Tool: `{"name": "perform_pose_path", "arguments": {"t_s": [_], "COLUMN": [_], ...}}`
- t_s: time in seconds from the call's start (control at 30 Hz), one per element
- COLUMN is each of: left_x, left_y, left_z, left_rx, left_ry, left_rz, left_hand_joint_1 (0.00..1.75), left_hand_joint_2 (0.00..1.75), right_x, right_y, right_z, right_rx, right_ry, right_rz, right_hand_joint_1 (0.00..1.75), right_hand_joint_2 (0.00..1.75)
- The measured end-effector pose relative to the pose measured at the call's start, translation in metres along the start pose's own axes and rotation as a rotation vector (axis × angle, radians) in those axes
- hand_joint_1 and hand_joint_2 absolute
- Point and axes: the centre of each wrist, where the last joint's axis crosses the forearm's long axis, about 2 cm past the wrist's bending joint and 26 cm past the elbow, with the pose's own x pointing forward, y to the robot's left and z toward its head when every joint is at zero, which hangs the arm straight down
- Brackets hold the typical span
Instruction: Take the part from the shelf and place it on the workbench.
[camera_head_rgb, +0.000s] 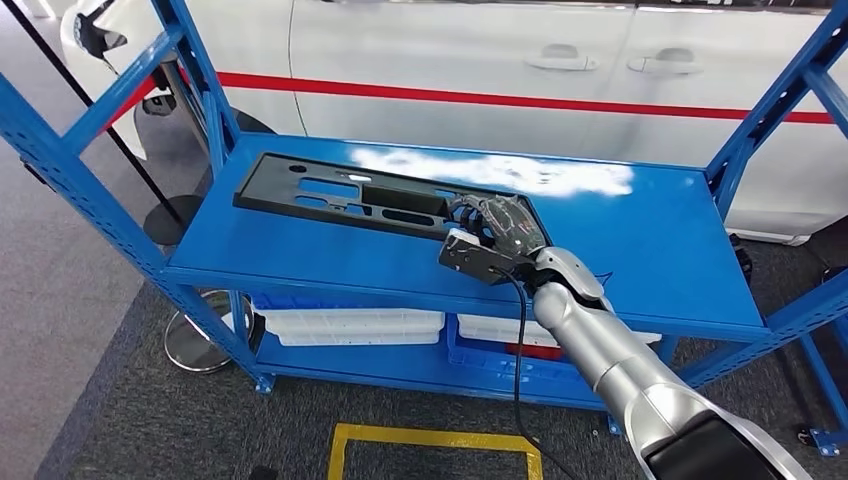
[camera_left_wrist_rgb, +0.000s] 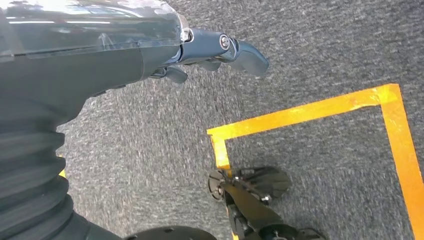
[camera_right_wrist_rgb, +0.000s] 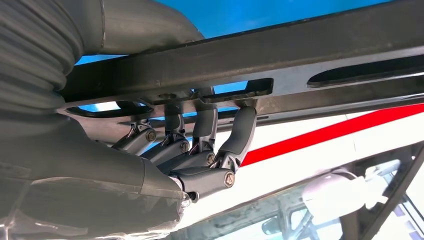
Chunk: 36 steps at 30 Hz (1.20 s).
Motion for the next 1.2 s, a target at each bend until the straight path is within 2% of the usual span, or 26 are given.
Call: {"name": "perform_pose_path", "arguments": {"t_s": [0.43, 0.6, 0.77, 0.87, 1.0, 1.2], "left_x": [-0.002, -0.004, -0.005, -0.005, -0.006, -0.007], "left_y": [-0.001, -0.002, -0.003, -0.004, -0.005, -0.007], "left_z": [0.001, 0.002, 0.002, 0.003, 0.004, 0.005], "left_rx": [0.003, 0.004, 0.009, 0.017, 0.029, 0.042], "left_ry": [0.014, 0.013, 0.013, 0.018, 0.039, 0.054], "left_rz": [0.001, 0.001, 0.000, 0.009, 0.018, 0.028], "left_hand_joint_1": [0.00, 0.00, 0.00, 0.00, 0.00, 0.00], "left_hand_joint_2": [1.75, 1.75, 1.75, 1.75, 1.75, 1.75], "right_x": [0.001, -0.006, -0.038, -0.061, -0.089, -0.122], "right_y": [0.000, 0.011, 0.029, 0.029, 0.016, -0.021], "right_z": [-0.003, 0.008, 0.049, 0.079, 0.120, 0.171], "right_rx": [-0.005, -0.028, -0.065, -0.139, -0.267, -0.363], "right_ry": [0.000, 0.011, 0.080, 0.120, 0.187, 0.275], "right_rz": [-0.032, -0.090, -0.107, -0.060, 0.022, 0.117], "right_hand_joint_1": [1.75, 1.75, 1.75, 1.75, 1.75, 1.75], "right_hand_joint_2": [1.75, 1.75, 1.75, 1.75, 1.75, 1.75]}}
